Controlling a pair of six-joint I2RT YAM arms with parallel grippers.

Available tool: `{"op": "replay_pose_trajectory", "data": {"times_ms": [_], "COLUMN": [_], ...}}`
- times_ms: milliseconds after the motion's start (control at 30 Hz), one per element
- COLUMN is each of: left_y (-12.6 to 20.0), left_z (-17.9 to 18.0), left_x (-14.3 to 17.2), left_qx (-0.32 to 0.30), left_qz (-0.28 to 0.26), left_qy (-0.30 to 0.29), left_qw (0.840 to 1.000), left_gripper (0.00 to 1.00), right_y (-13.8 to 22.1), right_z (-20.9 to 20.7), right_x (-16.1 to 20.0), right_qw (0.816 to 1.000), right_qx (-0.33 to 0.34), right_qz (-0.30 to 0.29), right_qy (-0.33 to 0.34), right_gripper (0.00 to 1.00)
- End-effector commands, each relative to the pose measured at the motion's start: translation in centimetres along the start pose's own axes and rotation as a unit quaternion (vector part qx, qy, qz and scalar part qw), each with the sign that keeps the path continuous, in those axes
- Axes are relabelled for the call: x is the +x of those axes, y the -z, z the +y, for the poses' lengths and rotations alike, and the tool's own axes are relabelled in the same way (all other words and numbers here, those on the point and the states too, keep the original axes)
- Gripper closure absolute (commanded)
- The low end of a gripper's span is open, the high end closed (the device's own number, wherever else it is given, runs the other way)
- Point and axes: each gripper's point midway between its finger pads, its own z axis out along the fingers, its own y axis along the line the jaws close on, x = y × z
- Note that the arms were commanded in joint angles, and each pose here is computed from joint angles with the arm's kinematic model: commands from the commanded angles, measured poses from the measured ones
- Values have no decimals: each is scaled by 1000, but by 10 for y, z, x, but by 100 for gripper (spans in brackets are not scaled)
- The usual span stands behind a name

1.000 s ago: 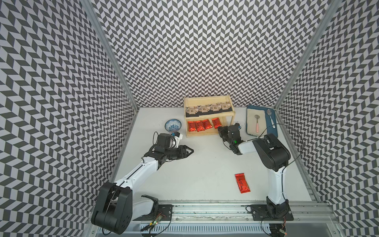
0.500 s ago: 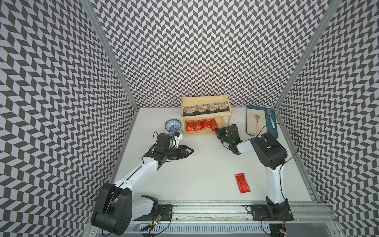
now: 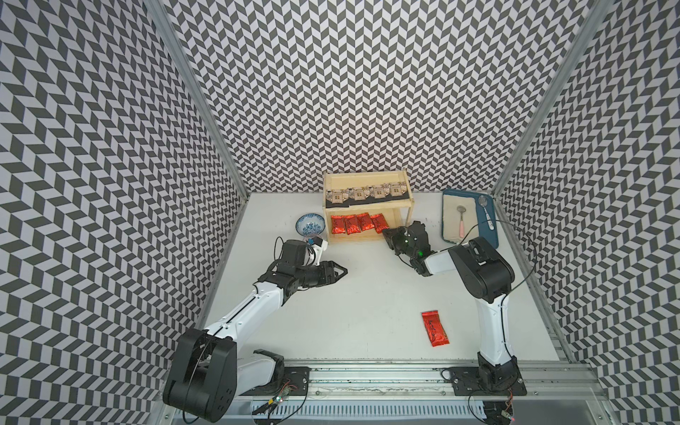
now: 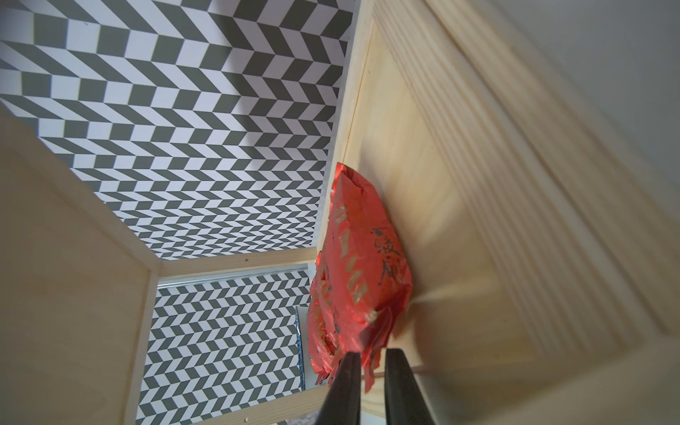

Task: Place the tea bags on the shelf by color
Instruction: Place the tea bag on the shelf.

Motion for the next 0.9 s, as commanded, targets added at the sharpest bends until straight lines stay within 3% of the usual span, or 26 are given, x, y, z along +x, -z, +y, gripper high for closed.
{"op": "replay_pose_trajectory", "data": {"times_ms": [0,500,733,867], "left_y": [2,4,10,27], "left_z": [-1,-4,-10,-21], "left_x": [0,-5,-21,-48], "left_qx": [6,8,1,3], "left_qz": [-6,-14,-33,-69], "left_qy": [-3,-5,-12,-25], "left_qw": [1000,1000,999,997], "left_gripper": [47,47,47,47], "right_y": [-3,20,43,65], "right_z": [17,28,34,38], "right_x": [2,13,33,43], "right_qw": [999,995,987,980], "right_qx": [-35,-55,-83,-105], "right_qz": [10,41,81,95], "right_qy": [20,72,109,141], "right_gripper": [81,63,57,58]}}
